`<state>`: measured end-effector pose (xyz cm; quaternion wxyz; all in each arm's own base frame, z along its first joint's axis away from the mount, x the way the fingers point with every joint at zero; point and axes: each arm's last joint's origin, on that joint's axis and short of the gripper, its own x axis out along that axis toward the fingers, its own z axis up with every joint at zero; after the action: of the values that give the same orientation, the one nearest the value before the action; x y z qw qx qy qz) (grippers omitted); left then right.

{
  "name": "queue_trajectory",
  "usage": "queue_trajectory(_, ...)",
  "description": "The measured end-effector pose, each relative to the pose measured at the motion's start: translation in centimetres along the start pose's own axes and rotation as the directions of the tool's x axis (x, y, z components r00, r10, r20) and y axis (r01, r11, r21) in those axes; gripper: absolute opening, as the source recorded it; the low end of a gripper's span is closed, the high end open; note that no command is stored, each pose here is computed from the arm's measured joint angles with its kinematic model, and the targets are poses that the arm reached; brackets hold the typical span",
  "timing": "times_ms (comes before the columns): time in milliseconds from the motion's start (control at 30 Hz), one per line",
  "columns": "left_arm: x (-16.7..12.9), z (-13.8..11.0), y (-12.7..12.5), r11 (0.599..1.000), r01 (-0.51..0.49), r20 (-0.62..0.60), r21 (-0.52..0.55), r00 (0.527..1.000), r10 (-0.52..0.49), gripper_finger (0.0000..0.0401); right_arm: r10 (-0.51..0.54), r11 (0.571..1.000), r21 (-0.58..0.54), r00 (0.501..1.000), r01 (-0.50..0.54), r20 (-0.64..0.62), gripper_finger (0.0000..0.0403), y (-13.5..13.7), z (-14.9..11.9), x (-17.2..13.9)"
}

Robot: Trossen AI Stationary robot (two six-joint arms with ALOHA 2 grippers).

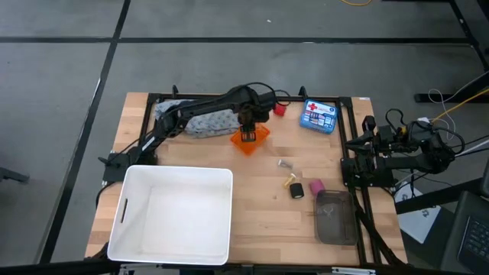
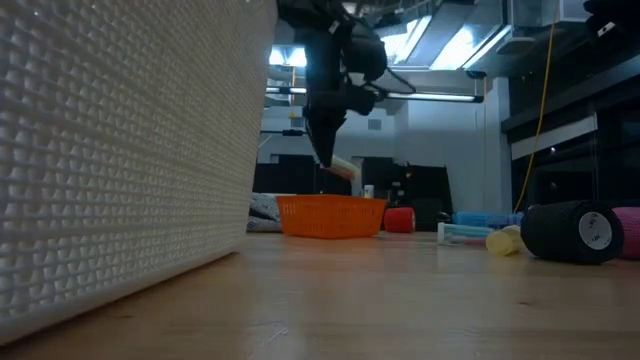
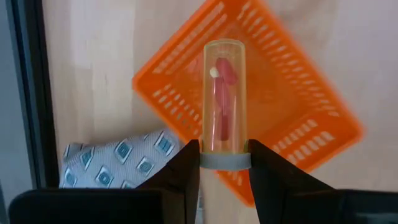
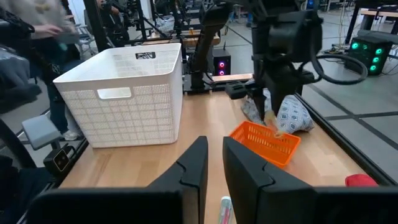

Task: Pick & place medical supplies in basket/bin
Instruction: Put the left yellow pill bottle into the orange bin, then put the light blue pill bottle into the orange bin

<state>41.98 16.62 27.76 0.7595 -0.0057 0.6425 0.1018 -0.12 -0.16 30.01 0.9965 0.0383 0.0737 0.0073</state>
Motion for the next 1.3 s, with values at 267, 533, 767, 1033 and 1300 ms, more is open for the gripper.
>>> queue_trajectory(267, 2.8, -0.8, 0.5, 0.997, 0.078, -0.058, -0.015, 0.995, -0.079, 0.0102, 0.000, 1.000, 0.000, 1.000, 0.000, 0.000, 0.0053, 0.0, 0.0, 0.0)
queue_trajectory(533, 3.2, -0.5, -1.0, 0.999, 0.022, -0.079, 0.044, 0.997, -0.018, 0.0158, 0.000, 1.000, 0.000, 1.000, 0.000, 0.000, 0.0053, 0.0, 0.0, 0.0)
queue_trajectory(767, 2.1, -0.4, -1.7, 0.989, -0.111, -0.074, 0.094, 0.990, 0.118, 0.0206, 0.000, 1.000, 0.000, 1.000, 0.000, 0.000, 0.0053, 0.0, 0.0, 0.0)
queue_trajectory(1033, -0.6, 1.2, -2.8, 0.979, -0.132, 0.172, 0.158, 0.980, 0.104, 0.0215, 0.000, 1.000, 0.001, 1.000, 0.000, 0.000, 0.0052, 0.0, 0.0, 0.0)
queue_trajectory(1300, -2.1, 4.0, -6.8, 0.935, 0.023, 0.460, 0.355, 0.866, -0.196, 0.0216, 0.000, 1.000, 0.001, 1.000, 0.000, 0.000, 0.0052, 0.0, 0.0, 0.0)
